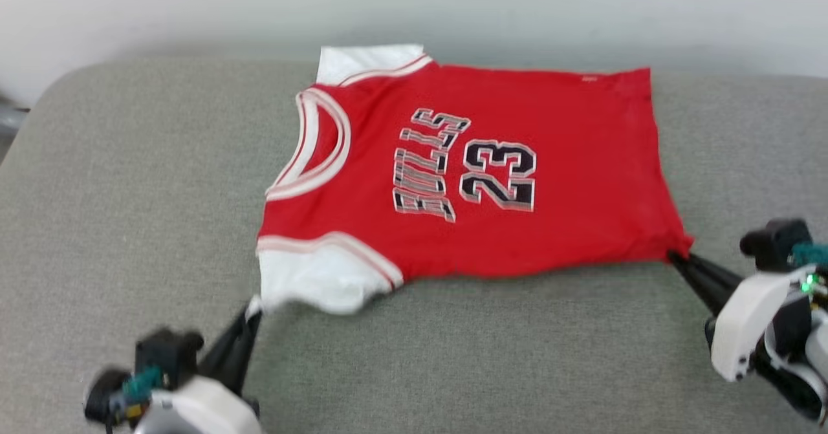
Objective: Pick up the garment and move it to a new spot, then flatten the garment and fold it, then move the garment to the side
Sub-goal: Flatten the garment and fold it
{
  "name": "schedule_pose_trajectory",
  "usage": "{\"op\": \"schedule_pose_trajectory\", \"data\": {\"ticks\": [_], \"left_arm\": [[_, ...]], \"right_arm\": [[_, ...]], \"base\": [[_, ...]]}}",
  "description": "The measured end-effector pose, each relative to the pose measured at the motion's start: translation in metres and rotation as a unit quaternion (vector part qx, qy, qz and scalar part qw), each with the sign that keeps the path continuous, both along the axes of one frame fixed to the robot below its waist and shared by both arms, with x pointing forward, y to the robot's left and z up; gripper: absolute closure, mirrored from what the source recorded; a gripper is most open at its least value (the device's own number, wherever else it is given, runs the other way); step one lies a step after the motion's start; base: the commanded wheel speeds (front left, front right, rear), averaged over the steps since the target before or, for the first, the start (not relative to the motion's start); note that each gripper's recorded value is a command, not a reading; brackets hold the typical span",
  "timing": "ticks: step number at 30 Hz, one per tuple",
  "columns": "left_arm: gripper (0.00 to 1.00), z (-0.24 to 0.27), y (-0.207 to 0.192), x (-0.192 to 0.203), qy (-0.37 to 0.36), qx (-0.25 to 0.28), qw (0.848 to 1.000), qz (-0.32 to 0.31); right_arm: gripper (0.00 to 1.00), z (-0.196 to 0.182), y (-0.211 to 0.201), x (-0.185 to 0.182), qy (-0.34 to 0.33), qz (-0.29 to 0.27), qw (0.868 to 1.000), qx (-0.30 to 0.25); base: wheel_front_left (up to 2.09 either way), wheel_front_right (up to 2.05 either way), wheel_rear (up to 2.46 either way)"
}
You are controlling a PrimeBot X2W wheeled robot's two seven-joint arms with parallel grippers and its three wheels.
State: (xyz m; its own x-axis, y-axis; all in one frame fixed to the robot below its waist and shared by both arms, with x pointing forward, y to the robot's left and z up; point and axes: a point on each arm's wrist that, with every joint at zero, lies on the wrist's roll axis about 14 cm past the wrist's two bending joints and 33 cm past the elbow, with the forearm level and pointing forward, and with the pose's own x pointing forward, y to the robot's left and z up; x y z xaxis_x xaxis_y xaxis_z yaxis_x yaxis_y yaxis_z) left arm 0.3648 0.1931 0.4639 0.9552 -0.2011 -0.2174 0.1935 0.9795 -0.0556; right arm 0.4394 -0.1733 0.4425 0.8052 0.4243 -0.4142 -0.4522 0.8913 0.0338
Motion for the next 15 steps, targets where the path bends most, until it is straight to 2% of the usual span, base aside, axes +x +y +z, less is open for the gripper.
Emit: {"op": "schedule_pose_trajectory", "data": {"ticks": [8,12,15], "left_arm": [[1.0,-0.031,-0.007,-0.059,0.061,-0.05,0.996,0.033],[1.0,-0.036,0.0,-0.084,0.078,-0.067,0.993,0.057],[1.0,-0.043,-0.005,-0.104,0.106,-0.083,0.99,0.05]], "right_arm": [[1.0,-0.018,-0.016,-0.048,0.032,-0.02,0.999,-0.009],[1.0,-0.026,-0.02,-0.076,0.05,-0.012,0.998,-0.025],[1.0,-0.03,-0.02,-0.093,0.063,-0.013,0.998,-0.02]], "base": [[0.0,0.0,0.0],[0.0,0.0,0.0],[0.0,0.0,0.0]]}}
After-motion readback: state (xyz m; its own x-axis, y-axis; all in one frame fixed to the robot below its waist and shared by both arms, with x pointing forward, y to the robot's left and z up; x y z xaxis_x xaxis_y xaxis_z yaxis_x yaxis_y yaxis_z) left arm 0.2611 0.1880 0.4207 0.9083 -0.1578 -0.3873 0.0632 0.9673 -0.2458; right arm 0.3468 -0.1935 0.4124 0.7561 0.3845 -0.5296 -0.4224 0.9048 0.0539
